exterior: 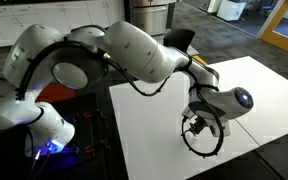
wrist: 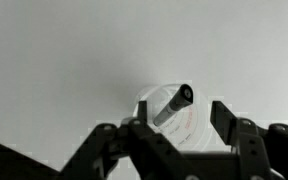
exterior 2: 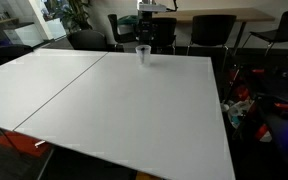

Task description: Move the cup to the right, put the marker in the cup and then remove it and put it back on the table

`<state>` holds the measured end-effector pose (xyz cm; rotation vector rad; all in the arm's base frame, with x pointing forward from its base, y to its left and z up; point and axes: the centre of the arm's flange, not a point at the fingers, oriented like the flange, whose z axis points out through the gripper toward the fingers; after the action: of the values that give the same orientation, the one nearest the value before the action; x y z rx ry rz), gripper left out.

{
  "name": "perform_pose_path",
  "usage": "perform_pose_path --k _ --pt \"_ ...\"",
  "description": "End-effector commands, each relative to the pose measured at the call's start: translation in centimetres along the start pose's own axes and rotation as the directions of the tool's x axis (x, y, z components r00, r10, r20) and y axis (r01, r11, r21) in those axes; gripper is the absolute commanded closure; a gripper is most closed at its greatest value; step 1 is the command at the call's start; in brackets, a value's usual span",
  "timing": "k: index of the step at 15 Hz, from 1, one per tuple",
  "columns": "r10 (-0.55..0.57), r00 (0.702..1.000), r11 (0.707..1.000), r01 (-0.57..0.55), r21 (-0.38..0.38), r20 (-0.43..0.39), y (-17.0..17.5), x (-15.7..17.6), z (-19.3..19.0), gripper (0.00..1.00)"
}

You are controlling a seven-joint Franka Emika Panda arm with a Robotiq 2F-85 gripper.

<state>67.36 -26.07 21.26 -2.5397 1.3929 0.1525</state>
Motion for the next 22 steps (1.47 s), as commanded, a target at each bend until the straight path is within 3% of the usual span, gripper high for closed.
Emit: perform_pose_path --k 1,8,18,22 --pt "0.058 0.998 0.998 -0.058 -0.005 -0.034 -0.8 0.7 0.5 0.35" --pt "0.169 0.982 0.986 -0.168 0.017 -0.082 -0.3 2.4 0.9 0.51" --pt "0.208 0.975 0.978 -0.208 0.013 -0.071 -0.3 2.2 1.4 0.61" --pt "0.240 0.969 0.971 -0.240 0.008 -0.055 -0.2 2.1 1.6 0.59"
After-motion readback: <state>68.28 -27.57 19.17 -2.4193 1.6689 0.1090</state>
